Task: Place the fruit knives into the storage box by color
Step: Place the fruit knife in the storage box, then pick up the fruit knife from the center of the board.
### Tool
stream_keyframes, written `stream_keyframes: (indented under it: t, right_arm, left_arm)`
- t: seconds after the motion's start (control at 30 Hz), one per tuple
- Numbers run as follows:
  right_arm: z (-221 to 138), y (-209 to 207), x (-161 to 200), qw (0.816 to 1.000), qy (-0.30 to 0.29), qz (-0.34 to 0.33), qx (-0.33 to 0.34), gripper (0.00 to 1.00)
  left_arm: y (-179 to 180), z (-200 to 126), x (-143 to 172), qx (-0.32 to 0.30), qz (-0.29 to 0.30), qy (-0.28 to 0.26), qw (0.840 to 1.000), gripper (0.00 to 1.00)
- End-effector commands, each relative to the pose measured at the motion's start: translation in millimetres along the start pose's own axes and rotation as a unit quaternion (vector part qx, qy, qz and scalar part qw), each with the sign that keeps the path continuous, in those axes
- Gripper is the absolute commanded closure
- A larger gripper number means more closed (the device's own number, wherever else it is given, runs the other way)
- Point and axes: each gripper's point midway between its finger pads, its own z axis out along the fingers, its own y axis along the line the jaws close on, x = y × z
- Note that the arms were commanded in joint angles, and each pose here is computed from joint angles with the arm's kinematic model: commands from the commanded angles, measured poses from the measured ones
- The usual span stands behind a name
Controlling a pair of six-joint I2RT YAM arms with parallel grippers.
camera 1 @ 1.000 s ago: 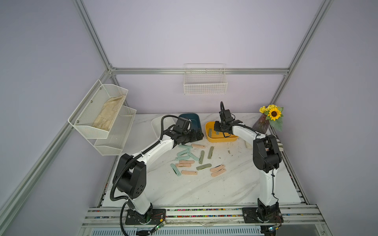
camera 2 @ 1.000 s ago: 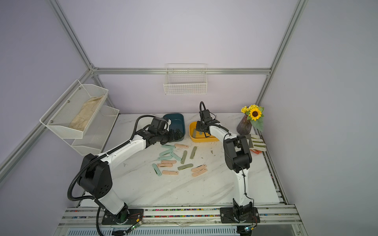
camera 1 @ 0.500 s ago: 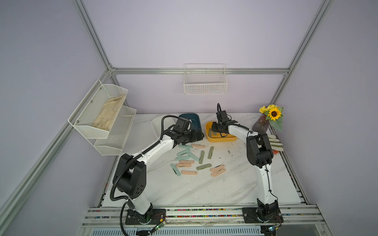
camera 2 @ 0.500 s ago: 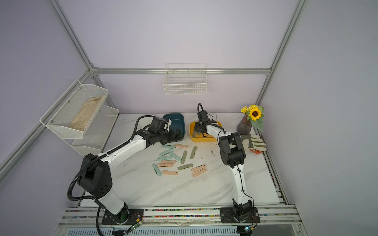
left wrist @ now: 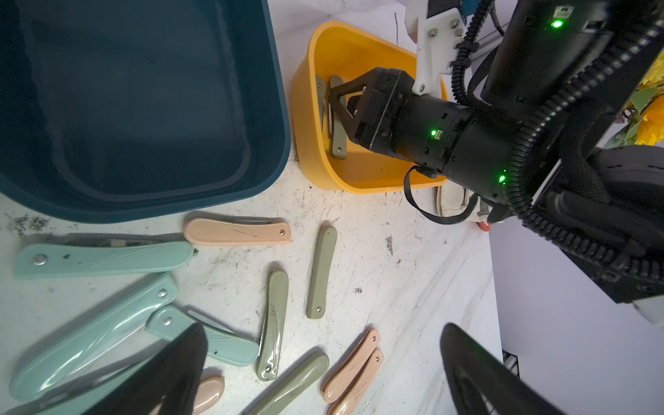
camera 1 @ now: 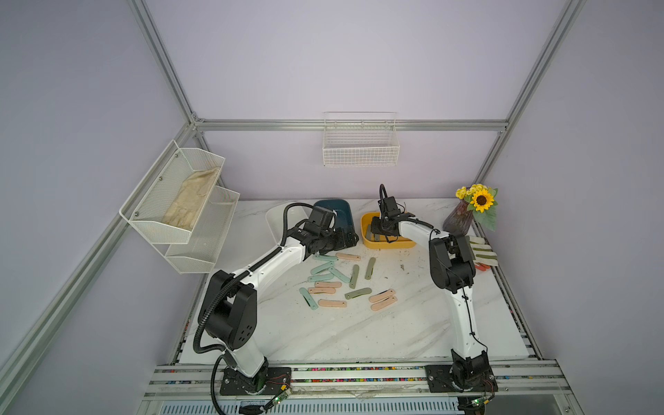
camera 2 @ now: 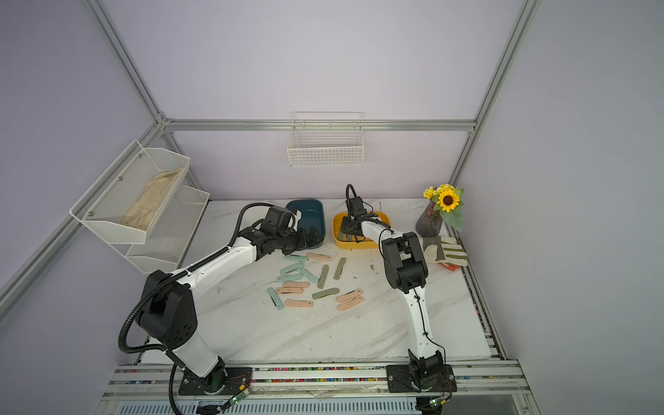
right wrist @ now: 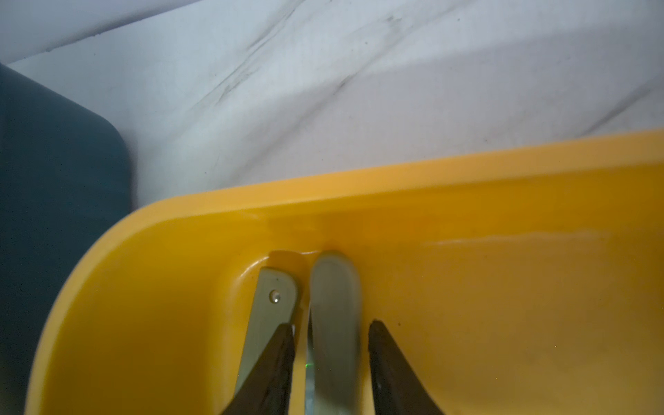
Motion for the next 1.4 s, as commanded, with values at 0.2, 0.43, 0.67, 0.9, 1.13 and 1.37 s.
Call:
stream_keyframes:
  t: [0.2,0.43,0.67,0.9,1.13,1.37]
  right_arm:
    - [-50,8,-39,0.999,-0.045,0.006,-0.004,0.54]
    - [-106,14,-45,0.997,-0.072,0.005,-0.022,0.51]
    - [-147,30,-9,0.997,-0.066,-0.008,-0.043,0.49]
    - [-167,46,69,0.998,-0.024,-0.029,-0.046,0.49]
    - [-160,46,128,0.999,0.013,-0.019,-0.034,0.41]
    - [-142,53,143,0.999,0.025,-0.024,-0.017,0.31]
  left_arm:
    - [-28,-26,-24,0.038,0.017,-0.036,0.998,0.0]
    - [-23,-31,-15,0.039,0.008,-0.041,0.998,0.0]
    - [-11,-27,2,0.036,0.0,-0.027,0.999,0.0]
    - [7,-28,25,0.027,-0.009,-0.019,0.999,0.0]
    - [23,-33,43,0.021,-0.022,-0.02,0.999,0.0]
    - [29,-35,49,0.017,-0.025,-0.018,0.999,0.0]
